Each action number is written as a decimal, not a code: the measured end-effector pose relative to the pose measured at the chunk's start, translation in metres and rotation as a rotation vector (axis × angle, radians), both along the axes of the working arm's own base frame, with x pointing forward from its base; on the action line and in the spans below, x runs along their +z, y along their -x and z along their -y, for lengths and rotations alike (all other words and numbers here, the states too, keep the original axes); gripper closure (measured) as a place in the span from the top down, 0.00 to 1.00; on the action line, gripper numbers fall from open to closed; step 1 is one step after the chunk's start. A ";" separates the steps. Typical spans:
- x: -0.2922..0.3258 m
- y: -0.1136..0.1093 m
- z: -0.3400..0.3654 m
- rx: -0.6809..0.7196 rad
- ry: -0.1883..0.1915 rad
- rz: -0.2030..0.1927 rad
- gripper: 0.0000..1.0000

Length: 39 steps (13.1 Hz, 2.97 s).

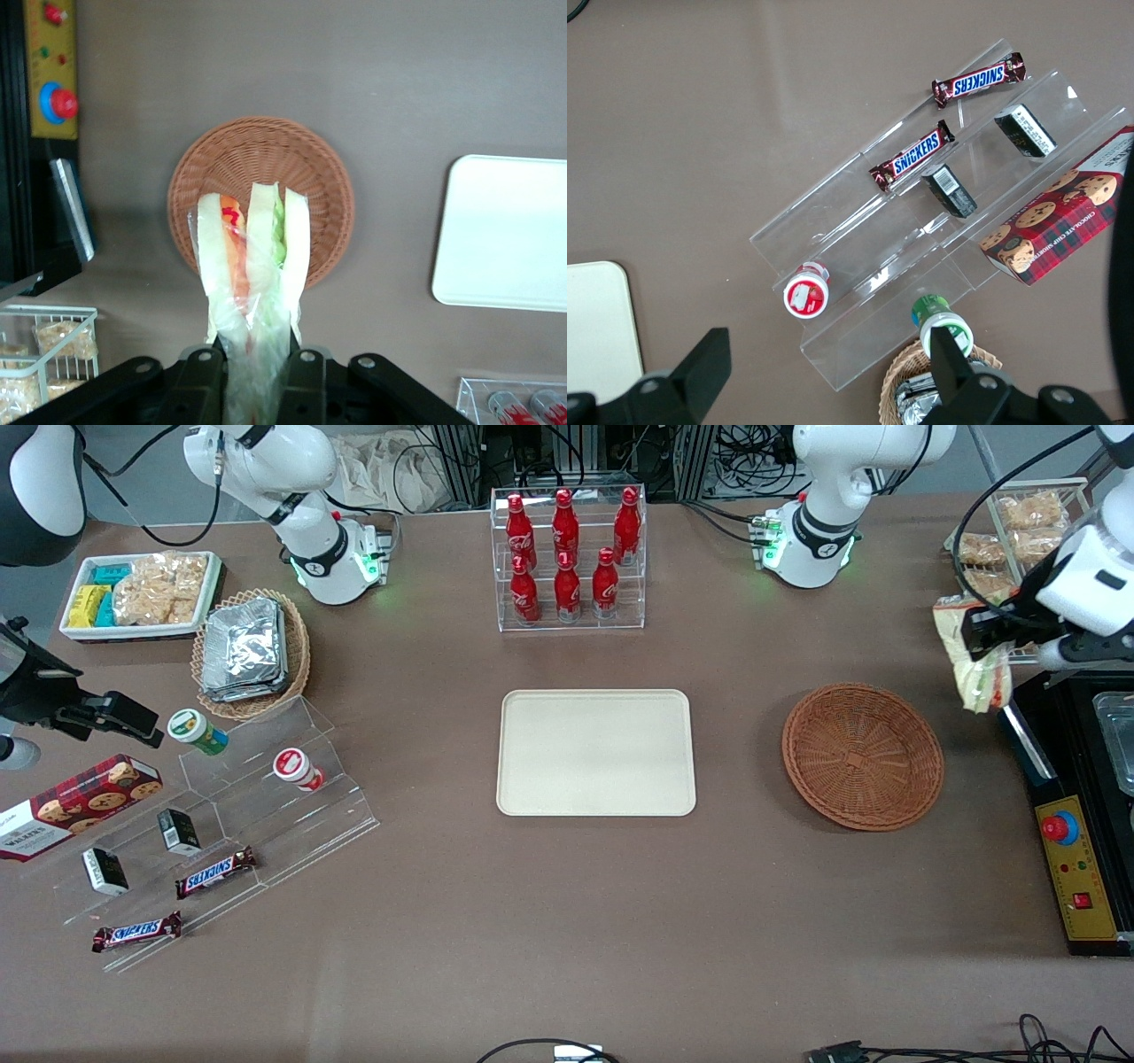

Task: Place sandwich from basket to tray
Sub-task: 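Lift the sandwich up out of the basket with the left gripper, then carry the sandwich over the white tray with the left gripper, then lower the sandwich onto the tray and open the left gripper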

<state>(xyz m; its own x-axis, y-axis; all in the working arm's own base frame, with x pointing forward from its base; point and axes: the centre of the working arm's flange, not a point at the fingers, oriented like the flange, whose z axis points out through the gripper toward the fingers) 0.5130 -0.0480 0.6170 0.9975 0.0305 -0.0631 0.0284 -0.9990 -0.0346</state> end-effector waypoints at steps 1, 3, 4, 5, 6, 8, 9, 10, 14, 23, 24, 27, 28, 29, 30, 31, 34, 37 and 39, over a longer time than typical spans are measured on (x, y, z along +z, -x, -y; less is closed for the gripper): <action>0.002 -0.004 0.030 -0.002 -0.006 -0.003 0.19; 0.003 0.000 0.117 0.014 -0.016 0.004 0.19; 0.001 0.009 0.168 0.021 -0.017 0.009 0.19; 0.000 0.022 0.218 0.032 -0.012 0.011 0.19; -0.004 0.034 0.262 0.045 -0.005 0.008 0.19; -0.015 0.046 0.319 0.063 0.000 -0.003 0.19; -0.024 0.045 0.333 0.059 -0.004 -0.010 0.19; -0.036 0.039 0.338 0.050 -0.010 -0.023 0.19; -0.107 0.020 0.345 -0.006 -0.037 -0.027 0.19; -0.350 0.037 0.310 -0.133 0.028 0.128 0.19; -0.363 0.036 0.307 -0.133 0.040 0.122 0.19; -0.389 0.038 0.309 -0.149 0.061 0.104 0.19; -0.395 0.039 0.309 -0.152 0.061 0.096 0.19; -0.398 0.040 0.309 -0.153 0.061 0.090 0.19; -0.399 0.040 0.309 -0.153 0.061 0.088 0.19; -0.399 0.040 0.309 -0.150 0.061 0.088 0.23; -0.399 0.039 0.309 -0.130 0.062 0.090 0.38; -0.398 0.038 0.309 -0.122 0.063 0.092 0.69; -0.397 0.038 0.309 -0.121 0.063 0.093 0.89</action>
<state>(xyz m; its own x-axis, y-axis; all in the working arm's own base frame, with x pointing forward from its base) 0.4754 -0.3567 0.2196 0.9954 -0.0909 0.0318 -0.0917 -0.9955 0.0256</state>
